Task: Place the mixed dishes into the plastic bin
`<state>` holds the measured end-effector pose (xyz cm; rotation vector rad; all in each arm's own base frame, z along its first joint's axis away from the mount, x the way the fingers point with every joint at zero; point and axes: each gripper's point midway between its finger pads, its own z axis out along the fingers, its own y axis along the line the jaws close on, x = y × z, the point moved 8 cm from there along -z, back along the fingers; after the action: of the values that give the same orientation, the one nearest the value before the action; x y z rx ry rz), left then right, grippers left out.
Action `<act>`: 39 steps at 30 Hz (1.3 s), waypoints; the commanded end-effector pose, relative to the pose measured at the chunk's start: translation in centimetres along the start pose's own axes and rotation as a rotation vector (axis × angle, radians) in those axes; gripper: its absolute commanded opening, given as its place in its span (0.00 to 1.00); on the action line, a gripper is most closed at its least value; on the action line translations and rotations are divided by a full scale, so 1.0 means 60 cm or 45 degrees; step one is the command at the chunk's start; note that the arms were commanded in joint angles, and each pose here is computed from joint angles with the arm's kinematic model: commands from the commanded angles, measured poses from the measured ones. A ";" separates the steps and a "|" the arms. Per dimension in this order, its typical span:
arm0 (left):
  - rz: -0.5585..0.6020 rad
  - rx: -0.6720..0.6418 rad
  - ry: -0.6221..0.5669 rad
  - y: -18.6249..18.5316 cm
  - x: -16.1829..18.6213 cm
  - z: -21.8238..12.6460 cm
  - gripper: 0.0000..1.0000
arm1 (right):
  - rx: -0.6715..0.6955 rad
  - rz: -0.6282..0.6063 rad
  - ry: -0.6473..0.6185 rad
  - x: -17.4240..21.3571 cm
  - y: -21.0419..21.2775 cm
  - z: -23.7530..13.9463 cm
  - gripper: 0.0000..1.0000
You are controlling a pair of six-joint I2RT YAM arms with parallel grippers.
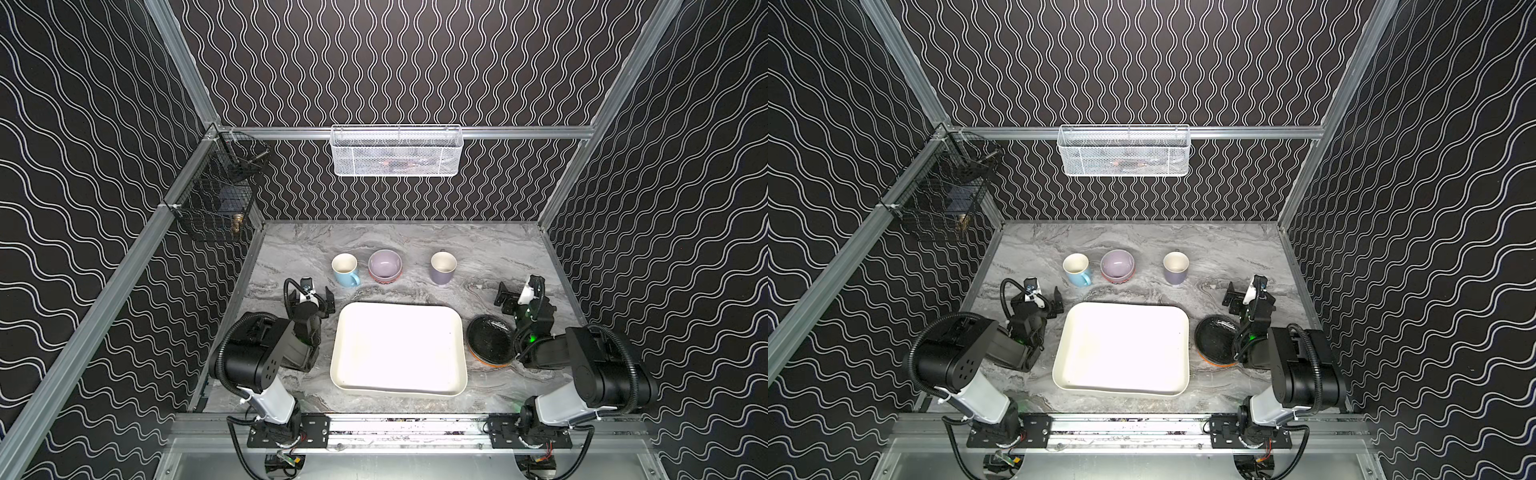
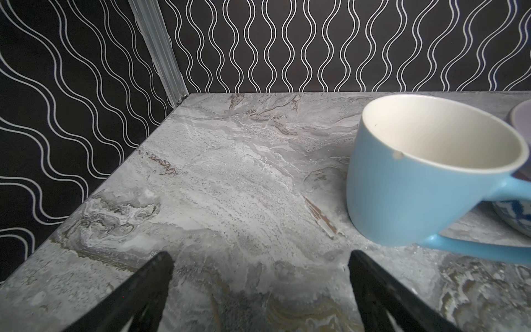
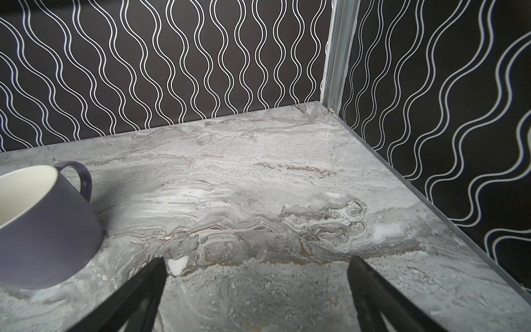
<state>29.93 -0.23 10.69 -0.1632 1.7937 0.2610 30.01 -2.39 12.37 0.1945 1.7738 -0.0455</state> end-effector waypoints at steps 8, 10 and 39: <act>-0.028 0.007 -0.030 0.000 -0.009 0.000 0.99 | -0.031 0.008 -0.051 -0.013 0.004 0.002 0.99; -0.028 0.007 -0.032 0.000 -0.009 0.000 0.99 | -0.033 0.006 -0.050 -0.013 0.004 0.001 0.99; -0.141 0.045 0.289 -0.027 -0.233 0.043 0.99 | -0.159 0.402 0.548 -0.251 0.094 0.091 0.97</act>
<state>37.01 -1.21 25.03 -0.2192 1.8184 0.2106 39.88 -1.09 28.11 0.4086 1.9511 0.2013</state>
